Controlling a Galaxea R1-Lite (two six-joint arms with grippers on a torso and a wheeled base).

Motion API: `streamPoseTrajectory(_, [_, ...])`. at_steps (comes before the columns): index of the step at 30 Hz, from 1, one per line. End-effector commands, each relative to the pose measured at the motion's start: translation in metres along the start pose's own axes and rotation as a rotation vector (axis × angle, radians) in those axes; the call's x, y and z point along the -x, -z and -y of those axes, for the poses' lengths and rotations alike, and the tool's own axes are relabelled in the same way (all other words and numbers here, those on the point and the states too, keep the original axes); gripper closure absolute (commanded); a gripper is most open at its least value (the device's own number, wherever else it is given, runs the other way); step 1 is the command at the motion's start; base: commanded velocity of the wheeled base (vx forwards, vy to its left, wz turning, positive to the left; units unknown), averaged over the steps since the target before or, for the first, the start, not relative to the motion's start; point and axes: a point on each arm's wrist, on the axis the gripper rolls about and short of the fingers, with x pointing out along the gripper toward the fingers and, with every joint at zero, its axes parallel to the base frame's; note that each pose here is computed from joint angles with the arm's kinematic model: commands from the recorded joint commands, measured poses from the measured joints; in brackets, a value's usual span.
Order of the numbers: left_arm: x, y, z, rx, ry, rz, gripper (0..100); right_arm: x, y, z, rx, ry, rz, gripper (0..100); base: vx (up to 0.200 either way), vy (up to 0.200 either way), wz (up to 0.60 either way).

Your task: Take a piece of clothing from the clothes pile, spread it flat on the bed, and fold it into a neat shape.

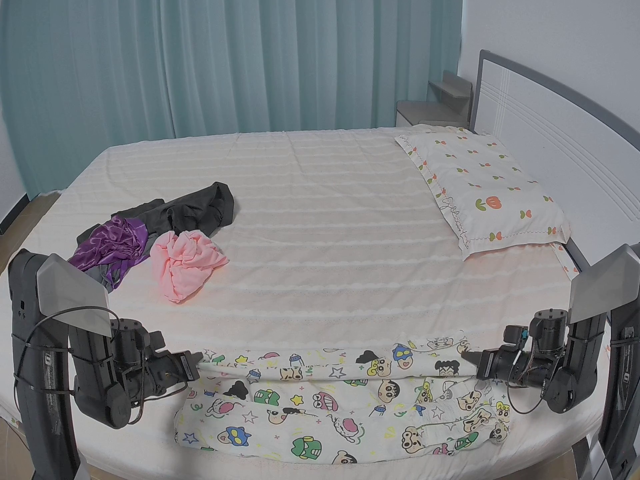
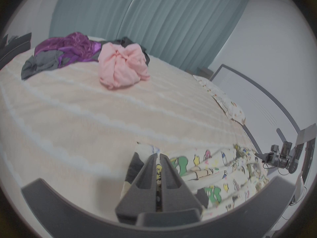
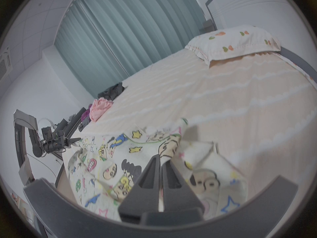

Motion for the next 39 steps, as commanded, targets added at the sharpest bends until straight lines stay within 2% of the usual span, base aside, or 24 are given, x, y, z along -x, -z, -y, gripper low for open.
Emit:
streamPoseTrajectory(1, [0.008, 0.011, -0.001, 0.01, -0.007, -0.048, 100, 0.01, 0.013, 0.002, -0.006, 0.004, -0.055, 100, 0.0, 0.0, 0.0])
streamPoseTrajectory(10, [0.022, 0.021, -0.001, 0.026, 0.007, -0.114, 100, 0.02, 0.018, 0.001, 0.004, 0.0, -0.086, 100, 0.0, 0.0, 0.0])
streamPoseTrajectory(20, [0.032, 0.028, -0.008, -0.046, 0.026, -0.165, 100, 0.031, 0.021, 0.009, 0.023, 0.016, -0.098, 100, 0.0, 0.0, 0.0])
streamPoseTrajectory(25, [0.03, 0.03, -0.012, -0.041, 0.014, -0.169, 100, 0.032, 0.022, 0.009, 0.027, 0.016, -0.106, 100, 0.0, 0.0, 0.0])
streamPoseTrajectory(26, [0.03, 0.03, -0.012, -0.04, 0.013, -0.17, 0, 0.032, 0.022, 0.009, 0.028, 0.016, -0.107, 0, 0.0, 0.0, 0.0])
streamPoseTrajectory(33, [0.031, 0.03, -0.014, -0.03, 0.009, -0.17, 0, 0.039, 0.01, 0.006, 0.038, 0.011, -0.049, 0, 0.0, 0.0, 0.0])
streamPoseTrajectory(37, [0.036, 0.022, -0.022, 0.021, -0.018, -0.133, 0, 0.047, -0.004, 0.005, 0.038, 0.0, 0.012, 0, 0.0, 0.0, 0.0])
streamPoseTrajectory(39, [0.044, 0.011, -0.027, 0.12, -0.008, -0.082, 0, 0.049, -0.015, 0.001, 0.008, -0.016, 0.062, 0, 0.0, 0.0, 0.0])
